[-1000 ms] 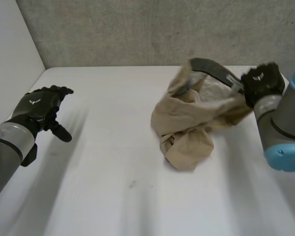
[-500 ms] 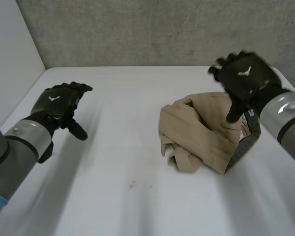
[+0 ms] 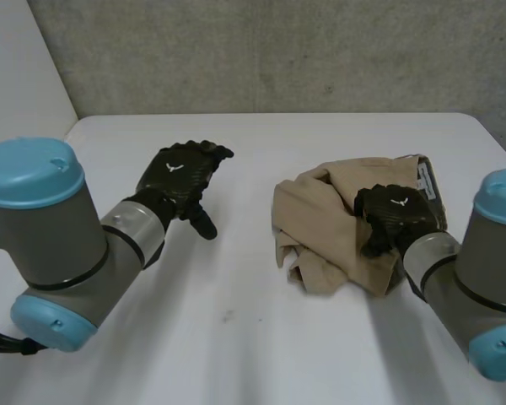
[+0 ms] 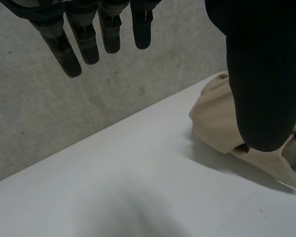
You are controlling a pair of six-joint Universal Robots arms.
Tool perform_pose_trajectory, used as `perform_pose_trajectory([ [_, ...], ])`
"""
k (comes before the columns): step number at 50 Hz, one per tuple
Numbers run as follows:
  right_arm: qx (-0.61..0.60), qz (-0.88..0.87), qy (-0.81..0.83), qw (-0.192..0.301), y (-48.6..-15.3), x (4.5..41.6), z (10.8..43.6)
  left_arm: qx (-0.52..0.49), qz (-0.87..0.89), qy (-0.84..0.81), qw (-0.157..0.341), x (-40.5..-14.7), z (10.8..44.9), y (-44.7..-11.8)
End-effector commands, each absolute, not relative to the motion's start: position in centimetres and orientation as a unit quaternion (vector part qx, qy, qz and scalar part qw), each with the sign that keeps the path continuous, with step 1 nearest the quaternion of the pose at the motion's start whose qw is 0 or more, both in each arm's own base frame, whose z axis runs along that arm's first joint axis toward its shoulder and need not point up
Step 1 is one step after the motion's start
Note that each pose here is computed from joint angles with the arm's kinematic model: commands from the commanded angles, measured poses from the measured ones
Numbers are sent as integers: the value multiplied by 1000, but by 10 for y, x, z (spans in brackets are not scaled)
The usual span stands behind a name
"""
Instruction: Fold the shorts.
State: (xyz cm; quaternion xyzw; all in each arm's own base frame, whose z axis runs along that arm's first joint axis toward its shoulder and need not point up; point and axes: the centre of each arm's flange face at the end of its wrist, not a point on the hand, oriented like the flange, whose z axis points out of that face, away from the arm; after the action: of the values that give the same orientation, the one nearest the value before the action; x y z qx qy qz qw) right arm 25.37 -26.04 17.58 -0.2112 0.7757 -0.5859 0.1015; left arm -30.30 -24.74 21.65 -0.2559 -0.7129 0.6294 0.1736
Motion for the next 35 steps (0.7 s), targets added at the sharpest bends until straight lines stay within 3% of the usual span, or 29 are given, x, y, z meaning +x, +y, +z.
perform_pose_trajectory([
  [1, -199, -598, 767, 119, -274, 260, 188, -255, 631, -711, 175, -306, 211, -252],
  [5, -232, -606, 754, 102, -273, 264, 205, -249, 639, -707, 176, -308, 210, -261],
  [8, -290, -629, 717, 72, -264, 269, 236, -245, 641, -706, 175, -309, 208, -270],
  [10, -350, -645, 676, 59, -243, 280, 262, -242, 642, -706, 174, -311, 205, -278],
  [17, -466, -670, 577, 24, -194, 302, 296, -233, 635, -714, 180, -315, 191, -298],
  [22, -485, -705, 517, 21, -159, 304, 331, -243, 609, -714, 244, -329, 181, -297],
  [30, -470, -732, 493, 20, -146, 296, 358, -263, 560, -712, 332, -350, 170, -280],
  [35, -463, -735, 495, 10, -148, 293, 360, -249, 571, -712, 323, -348, 177, -284],
])
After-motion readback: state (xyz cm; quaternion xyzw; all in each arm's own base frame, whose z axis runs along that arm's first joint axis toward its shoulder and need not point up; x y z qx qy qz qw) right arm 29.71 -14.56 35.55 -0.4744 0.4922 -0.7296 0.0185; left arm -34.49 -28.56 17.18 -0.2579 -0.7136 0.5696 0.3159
